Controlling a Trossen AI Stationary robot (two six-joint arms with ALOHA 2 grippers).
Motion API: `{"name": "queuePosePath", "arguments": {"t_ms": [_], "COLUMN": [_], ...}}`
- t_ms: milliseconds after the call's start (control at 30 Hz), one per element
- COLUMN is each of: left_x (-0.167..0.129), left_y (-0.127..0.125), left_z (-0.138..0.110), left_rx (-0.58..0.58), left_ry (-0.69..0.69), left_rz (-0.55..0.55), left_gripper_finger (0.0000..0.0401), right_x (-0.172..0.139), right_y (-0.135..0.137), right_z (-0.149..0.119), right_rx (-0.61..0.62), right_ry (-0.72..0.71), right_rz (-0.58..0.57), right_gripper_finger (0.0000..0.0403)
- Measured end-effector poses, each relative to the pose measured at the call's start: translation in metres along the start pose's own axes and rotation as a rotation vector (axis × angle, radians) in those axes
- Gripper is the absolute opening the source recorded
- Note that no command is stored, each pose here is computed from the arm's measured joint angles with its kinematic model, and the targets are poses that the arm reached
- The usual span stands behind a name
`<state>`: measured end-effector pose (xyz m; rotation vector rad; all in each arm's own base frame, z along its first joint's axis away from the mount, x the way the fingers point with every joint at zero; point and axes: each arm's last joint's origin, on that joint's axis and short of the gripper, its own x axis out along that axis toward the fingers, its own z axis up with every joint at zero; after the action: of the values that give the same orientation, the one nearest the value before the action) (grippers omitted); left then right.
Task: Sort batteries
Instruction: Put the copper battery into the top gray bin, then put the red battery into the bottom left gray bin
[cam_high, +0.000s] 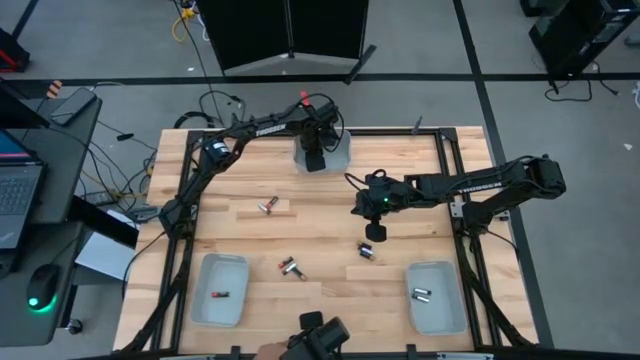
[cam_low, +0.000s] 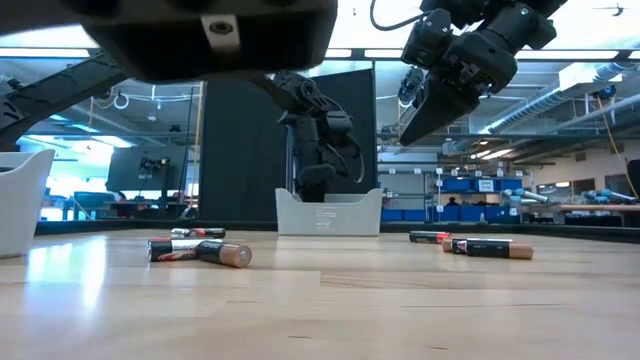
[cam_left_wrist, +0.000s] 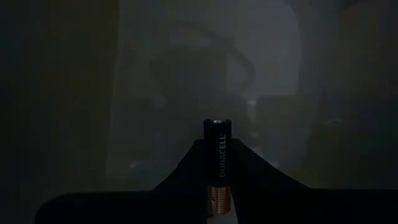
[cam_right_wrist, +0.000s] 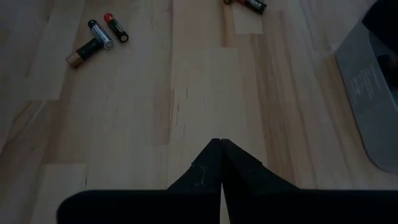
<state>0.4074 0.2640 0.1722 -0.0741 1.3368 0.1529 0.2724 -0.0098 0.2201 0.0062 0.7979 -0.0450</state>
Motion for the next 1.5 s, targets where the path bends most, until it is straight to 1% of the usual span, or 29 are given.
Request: {"name": "queuePosePath", "arguments": {"t_ms": [100, 333, 400, 500, 667, 833, 967, 1133, 1233, 1367, 1500], "left_x": [0.000, 0.000, 0.000, 0.000, -0.003, -0.023, -0.047, -0.067, -0.072, -0.075, -0.077], "left_y": [0.000, -0.001, -0.001, -0.001, 0.000, -0.001, -0.003, -0.010, -0.018, -0.030, -0.040], "left_z": [0.001, 0.002, 0.002, 0.003, 0.005, 0.008, 0.014, 0.028, 0.039, 0.051, 0.058], "left_rx": [-0.006, -0.011, -0.013, -0.024, -0.031, -0.036, -0.042, -0.045, -0.031, -0.018, -0.019], "left_ry": [-0.010, -0.011, -0.010, -0.016, -0.046, -0.104, -0.209, -0.374, -0.469, -0.554, -0.593], "left_rz": [0.006, 0.018, 0.017, 0.020, 0.032, 0.032, 0.019, -0.004, -0.014, -0.007, 0.007], "left_gripper_finger": [0.0049, 0.0148, 0.0166, 0.0178, 0.0180, 0.0181, 0.0179, 0.0158, 0.0145, 0.0134, 0.0127], "right_x": [0.000, 0.000, 0.000, 0.000, 0.000, 0.000, 0.000, 0.000, 0.000, 0.000, 0.000], "right_y": [0.000, 0.000, 0.000, 0.000, 0.000, 0.000, 0.000, 0.000, 0.000, 0.001, 0.002], "right_z": [0.000, 0.000, 0.000, 0.000, 0.000, 0.000, 0.000, 0.000, 0.000, 0.000, -0.002], "right_rx": [0.002, 0.010, 0.010, 0.010, 0.010, 0.011, 0.011, 0.025, 0.036, 0.050, 0.054], "right_ry": [0.000, 0.001, 0.002, 0.002, 0.002, 0.002, 0.003, 0.003, 0.003, 0.004, 0.017], "right_rz": [0.000, 0.000, 0.000, 0.000, 0.000, 0.000, 0.000, 0.000, 0.000, 0.003, 0.005], "right_gripper_finger": [0.0014, 0.0023, 0.0026, 0.0028, 0.0030, 0.0030, 0.0030, 0.0030, 0.0030, 0.0030, 0.0029]}}
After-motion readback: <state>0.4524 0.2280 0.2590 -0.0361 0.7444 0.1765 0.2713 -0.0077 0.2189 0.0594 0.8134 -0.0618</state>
